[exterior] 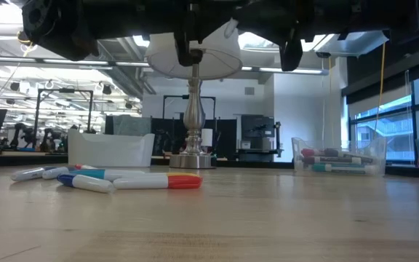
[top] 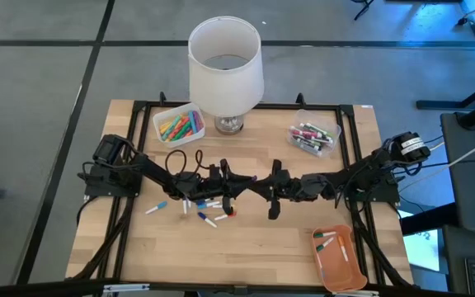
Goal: Pick & Place Markers
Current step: Put the red mini marker into the orange bin
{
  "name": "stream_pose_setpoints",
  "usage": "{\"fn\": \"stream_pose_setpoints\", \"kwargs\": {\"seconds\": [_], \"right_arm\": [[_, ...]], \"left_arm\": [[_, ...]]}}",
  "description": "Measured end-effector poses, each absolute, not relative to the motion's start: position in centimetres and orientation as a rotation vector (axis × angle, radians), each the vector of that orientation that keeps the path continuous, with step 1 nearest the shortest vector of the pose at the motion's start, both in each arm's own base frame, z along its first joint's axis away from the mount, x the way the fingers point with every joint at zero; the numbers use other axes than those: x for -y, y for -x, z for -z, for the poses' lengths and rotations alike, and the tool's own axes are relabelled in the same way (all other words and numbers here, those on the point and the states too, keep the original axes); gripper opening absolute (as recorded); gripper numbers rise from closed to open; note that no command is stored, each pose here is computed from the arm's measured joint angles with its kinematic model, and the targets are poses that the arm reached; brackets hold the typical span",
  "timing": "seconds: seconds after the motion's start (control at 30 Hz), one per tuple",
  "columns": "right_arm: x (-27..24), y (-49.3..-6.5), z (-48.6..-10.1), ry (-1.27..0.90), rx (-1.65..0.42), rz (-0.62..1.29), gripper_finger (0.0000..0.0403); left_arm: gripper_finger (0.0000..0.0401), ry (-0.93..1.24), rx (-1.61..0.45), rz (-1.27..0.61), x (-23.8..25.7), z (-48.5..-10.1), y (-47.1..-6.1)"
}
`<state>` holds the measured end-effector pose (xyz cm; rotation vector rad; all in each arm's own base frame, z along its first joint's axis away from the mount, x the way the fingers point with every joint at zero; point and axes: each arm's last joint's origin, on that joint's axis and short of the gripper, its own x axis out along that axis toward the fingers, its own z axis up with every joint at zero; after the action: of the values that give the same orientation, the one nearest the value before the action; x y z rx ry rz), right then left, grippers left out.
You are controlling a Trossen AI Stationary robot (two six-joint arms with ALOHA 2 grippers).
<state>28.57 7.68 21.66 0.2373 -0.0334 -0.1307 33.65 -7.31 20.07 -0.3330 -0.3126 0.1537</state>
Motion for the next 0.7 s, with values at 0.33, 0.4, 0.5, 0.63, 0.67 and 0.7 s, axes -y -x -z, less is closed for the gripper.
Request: {"fn": "stream_pose_setpoints", "kwargs": {"seconds": [0.33, 0.4, 0.5, 0.63, 0.67, 0.7], "right_arm": [[-8.5, -27.6, -21.4, -0.160, -0.079, 0.186, 0.0028], [-8.7, -26.8, -21.5, -0.146, -0.135, 0.217, 0.0028], [-8.9, -25.2, -22.1, -0.157, -0.240, 0.243, 0.0028], [-9.5, -22.8, -23.7, -0.244, -0.480, 0.220, 0.0027], [-9.9, -22.2, -24.3, -0.267, -0.534, 0.210, 0.0027], [-10.4, -21.8, -24.9, -0.290, -0.582, 0.200, 0.0027]], "left_arm": [[0.0119, 0.233, 0.193, -0.171, 7.1, -19.0, -34.0], [0.0130, 0.216, 0.151, -0.184, 6.9, -18.6, -34.1], [0.0143, 0.186, 0.099, -0.203, 6.3, -18.0, -34.3], [0.0154, 0.104, 0.046, -0.212, 5.6, -17.6, -34.5], [0.0156, 0.081, 0.036, -0.198, 5.5, -17.5, -34.5], [0.0156, 0.059, 0.025, -0.179, 5.3, -17.4, -34.6]]}}
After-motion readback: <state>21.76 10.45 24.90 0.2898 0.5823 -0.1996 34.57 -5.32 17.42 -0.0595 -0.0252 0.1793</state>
